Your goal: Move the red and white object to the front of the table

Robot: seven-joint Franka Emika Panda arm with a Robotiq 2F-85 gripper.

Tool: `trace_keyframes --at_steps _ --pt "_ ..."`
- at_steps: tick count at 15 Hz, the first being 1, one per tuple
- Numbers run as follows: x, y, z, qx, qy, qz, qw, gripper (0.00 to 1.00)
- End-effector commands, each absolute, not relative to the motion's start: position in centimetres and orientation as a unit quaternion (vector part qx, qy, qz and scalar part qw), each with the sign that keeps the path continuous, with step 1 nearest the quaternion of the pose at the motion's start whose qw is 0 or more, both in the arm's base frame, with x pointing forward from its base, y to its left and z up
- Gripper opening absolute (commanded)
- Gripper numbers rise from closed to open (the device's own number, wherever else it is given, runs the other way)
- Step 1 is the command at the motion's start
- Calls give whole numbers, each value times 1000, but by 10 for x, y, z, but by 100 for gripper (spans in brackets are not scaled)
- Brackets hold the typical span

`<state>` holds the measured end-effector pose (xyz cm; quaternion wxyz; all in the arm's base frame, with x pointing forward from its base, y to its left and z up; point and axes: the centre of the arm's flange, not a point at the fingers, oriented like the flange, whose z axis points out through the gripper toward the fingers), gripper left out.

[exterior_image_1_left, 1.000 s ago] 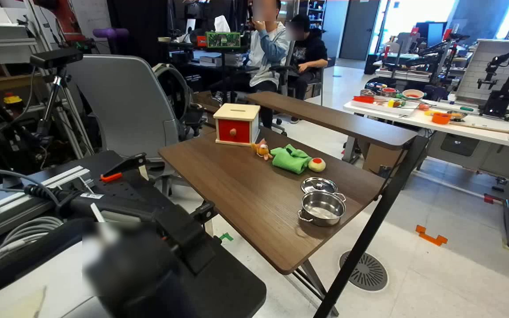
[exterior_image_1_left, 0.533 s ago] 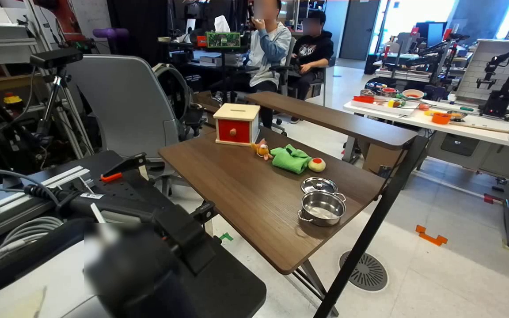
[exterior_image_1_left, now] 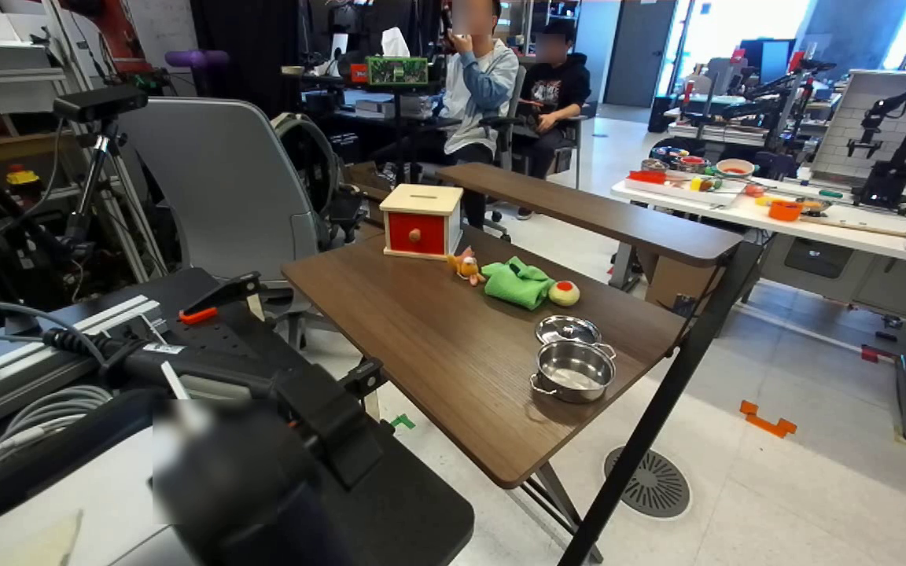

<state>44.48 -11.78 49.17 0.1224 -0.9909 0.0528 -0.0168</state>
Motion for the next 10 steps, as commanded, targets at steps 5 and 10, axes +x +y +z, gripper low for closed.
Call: trace_keyframes --at_steps 5,10 --pt "445 -118 492 -991 53 -17 122 100" --pt "456 -108 484 -986 100 -79 108 100"
